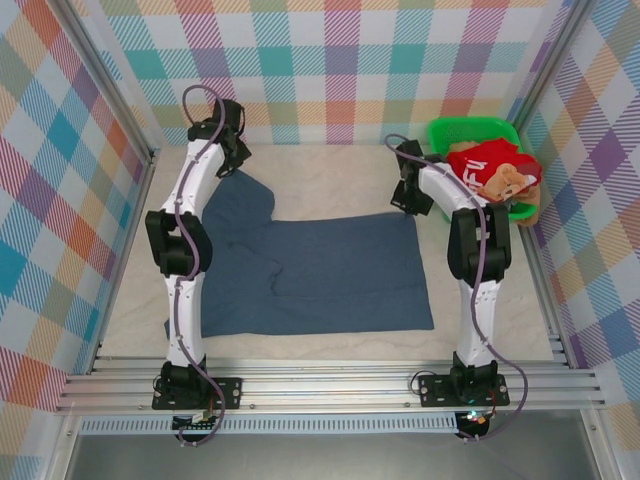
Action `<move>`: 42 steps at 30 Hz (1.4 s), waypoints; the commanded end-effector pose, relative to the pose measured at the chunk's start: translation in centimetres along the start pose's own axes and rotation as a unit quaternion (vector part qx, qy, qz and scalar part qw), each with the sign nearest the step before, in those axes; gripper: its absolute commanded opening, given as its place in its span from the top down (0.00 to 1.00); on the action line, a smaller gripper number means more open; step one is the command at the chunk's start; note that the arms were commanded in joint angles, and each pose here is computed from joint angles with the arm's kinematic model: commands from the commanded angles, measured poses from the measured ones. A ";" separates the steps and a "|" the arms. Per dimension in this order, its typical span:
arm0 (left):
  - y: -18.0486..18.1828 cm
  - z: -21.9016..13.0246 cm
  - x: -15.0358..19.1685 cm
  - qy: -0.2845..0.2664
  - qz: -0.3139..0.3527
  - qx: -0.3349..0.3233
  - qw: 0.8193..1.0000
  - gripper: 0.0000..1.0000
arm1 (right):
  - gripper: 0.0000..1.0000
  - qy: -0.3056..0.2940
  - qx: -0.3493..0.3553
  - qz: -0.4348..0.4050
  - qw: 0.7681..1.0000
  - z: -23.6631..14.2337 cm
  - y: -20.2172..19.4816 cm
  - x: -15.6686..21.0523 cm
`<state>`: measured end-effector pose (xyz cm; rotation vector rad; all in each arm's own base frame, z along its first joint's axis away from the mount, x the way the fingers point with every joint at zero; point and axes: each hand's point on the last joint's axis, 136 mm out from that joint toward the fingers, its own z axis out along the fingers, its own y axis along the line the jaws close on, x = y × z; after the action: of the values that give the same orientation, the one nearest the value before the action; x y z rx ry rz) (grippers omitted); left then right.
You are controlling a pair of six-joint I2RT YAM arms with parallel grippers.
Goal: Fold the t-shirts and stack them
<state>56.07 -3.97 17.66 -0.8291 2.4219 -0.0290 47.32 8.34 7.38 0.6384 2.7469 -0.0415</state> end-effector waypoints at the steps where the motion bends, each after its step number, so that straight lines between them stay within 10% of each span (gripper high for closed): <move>1: 1.7 -4.1 1.0 0.003 0.013 -0.024 1.000 1.00 | 1.00 -0.008 -0.025 -0.012 1.000 -2.2 -0.2 0.0; 25: 22.3 -16.6 17.1 0.051 -0.050 -0.137 0.988 1.00 | 1.00 0.089 -0.003 -0.026 0.996 -4.4 -6.9 10.5; 42: 24.9 -19.6 18.4 0.049 -0.077 -0.148 0.985 1.00 | 1.00 0.101 0.028 -0.044 0.994 -5.3 -9.5 13.2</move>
<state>21.61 1.85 18.58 -1.1573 2.5032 0.2050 31.78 6.61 7.36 0.5726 2.9626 -0.0228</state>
